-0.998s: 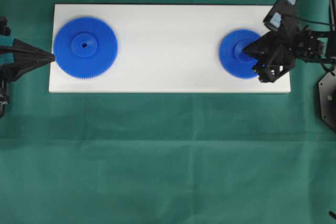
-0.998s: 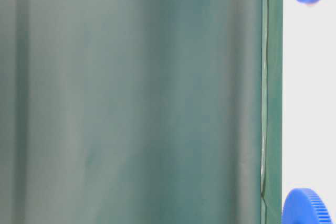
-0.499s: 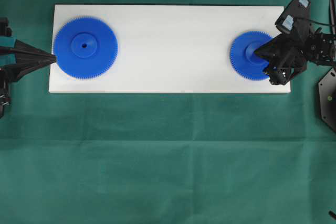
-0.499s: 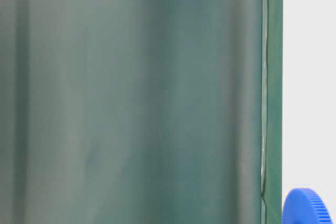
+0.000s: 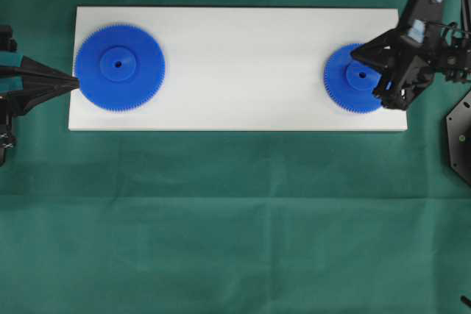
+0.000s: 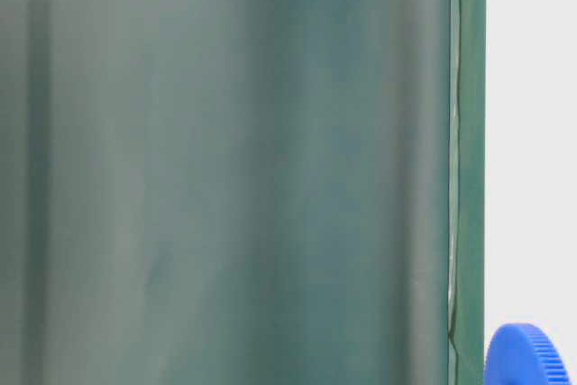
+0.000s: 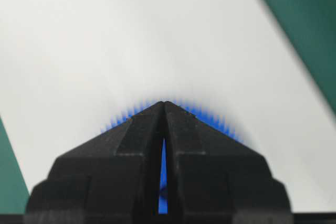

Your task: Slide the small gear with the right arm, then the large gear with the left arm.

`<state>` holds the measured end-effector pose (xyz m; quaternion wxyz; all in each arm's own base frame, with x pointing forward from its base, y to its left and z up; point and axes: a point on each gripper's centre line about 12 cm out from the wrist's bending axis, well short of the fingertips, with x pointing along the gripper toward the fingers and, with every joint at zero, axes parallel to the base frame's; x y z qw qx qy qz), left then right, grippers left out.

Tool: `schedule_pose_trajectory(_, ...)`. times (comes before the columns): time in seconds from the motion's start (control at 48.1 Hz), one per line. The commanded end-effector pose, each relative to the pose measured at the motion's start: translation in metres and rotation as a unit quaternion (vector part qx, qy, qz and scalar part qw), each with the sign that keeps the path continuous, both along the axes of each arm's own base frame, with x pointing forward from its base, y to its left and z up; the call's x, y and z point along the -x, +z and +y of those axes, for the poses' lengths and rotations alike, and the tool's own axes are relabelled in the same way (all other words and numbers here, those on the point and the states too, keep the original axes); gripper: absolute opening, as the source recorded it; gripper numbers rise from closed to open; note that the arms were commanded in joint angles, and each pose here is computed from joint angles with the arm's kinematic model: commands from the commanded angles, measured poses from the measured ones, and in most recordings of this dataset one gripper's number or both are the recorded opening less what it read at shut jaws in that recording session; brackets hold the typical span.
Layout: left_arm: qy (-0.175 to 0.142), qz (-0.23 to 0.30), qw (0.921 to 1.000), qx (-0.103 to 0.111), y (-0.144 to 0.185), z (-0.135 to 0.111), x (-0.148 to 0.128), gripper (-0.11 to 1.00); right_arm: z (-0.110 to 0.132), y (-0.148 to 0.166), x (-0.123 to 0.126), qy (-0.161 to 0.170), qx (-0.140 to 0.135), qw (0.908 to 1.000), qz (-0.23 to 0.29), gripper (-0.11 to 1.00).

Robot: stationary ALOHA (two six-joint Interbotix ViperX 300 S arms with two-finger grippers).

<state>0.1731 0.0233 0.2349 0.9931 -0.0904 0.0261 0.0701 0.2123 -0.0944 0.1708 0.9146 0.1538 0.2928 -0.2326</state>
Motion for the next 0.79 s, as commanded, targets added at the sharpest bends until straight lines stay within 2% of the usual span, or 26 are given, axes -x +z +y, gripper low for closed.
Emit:
schedule_pose_trajectory(0.0, 0.001, -0.008, 1.0000, -0.001, 0.006, 0.001, -0.003, 0.00, 0.000, 0.023, -0.005, 0.018, 0.031, 0.9984, -0.045, 0.50)
schedule_pose_trajectory(0.166, 0.001, -0.008, 1.0000, 0.000, 0.006, 0.001, -0.003, 0.00, 0.007, 0.050, -0.005, 0.042, 0.060, 0.9892, -0.127, 0.50)
schedule_pose_trajectory(0.312, 0.001, -0.011, 0.9999, -0.001, 0.008, 0.001, -0.003, 0.00, 0.013, 0.064, -0.001, 0.056, 0.073, 0.9809, -0.171, 0.50)
schedule_pose_trajectory(0.561, 0.006, -0.014, 0.9999, -0.001, 0.010, 0.002, -0.003, 0.00, 0.020, 0.068, 0.008, 0.065, 0.079, 0.9736, -0.204, 0.50)
schedule_pose_trajectory(0.769, 0.044, -0.015, 0.9989, -0.002, 0.013, 0.016, -0.002, 0.00, 0.023, 0.066, 0.013, 0.065, 0.080, 0.9723, -0.210, 0.50)
